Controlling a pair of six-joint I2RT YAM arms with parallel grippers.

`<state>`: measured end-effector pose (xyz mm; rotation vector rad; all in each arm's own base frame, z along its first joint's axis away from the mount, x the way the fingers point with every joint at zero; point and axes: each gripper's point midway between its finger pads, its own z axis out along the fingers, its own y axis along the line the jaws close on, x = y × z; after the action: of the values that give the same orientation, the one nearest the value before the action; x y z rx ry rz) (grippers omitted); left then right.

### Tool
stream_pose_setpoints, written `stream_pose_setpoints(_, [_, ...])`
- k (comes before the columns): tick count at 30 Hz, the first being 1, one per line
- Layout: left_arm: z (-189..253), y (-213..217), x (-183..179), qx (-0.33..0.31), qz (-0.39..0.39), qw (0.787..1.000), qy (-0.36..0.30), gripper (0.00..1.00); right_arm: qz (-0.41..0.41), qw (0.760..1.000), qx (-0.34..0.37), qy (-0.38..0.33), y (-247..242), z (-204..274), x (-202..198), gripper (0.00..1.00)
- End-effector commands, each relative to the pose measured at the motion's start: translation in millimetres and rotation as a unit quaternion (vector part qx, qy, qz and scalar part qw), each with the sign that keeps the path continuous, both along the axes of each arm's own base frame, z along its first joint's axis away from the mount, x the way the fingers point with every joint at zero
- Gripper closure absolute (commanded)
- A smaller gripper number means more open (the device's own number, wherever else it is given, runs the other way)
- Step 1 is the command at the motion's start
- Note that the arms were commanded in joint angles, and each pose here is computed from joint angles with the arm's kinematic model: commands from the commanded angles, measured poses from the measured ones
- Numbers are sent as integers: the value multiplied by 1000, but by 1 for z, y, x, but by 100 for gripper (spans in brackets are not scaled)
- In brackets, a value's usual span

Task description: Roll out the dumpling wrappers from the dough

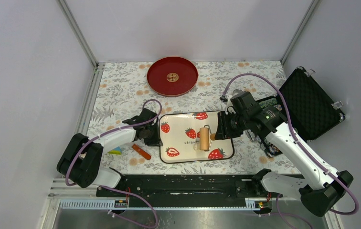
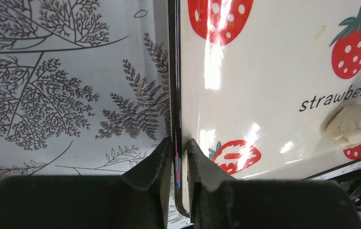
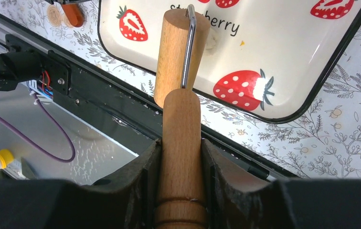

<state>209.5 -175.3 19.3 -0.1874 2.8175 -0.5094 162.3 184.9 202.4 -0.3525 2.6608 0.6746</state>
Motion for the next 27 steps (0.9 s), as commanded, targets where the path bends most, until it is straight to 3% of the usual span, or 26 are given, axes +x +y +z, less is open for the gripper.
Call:
stream_pose_setpoints(1, [-11, 13, 8, 38, -10, 999, -24, 84, 12, 1000, 0, -22, 1, 8, 7, 100])
stream_pose_setpoints(6, [-11, 13, 7, 21, -9, 999, -33, 82, 21, 999, -3, -24, 3, 16, 11, 100])
stream_pose_setpoints(10, [-15, 13, 7, 8, -9, 999, -31, 82, 15, 999, -49, -19, -9, 23, 16, 100])
stream_pose_setpoints(22, [-17, 13, 9, 1, -8, 1000, -29, 98, 42, 996, -76, 36, 14, 1, 14, 100])
stream_pose_setpoints(27, [-17, 13, 9, 2, -8, 1000, -27, 100, 64, 995, -75, 31, 31, -13, 6, 100])
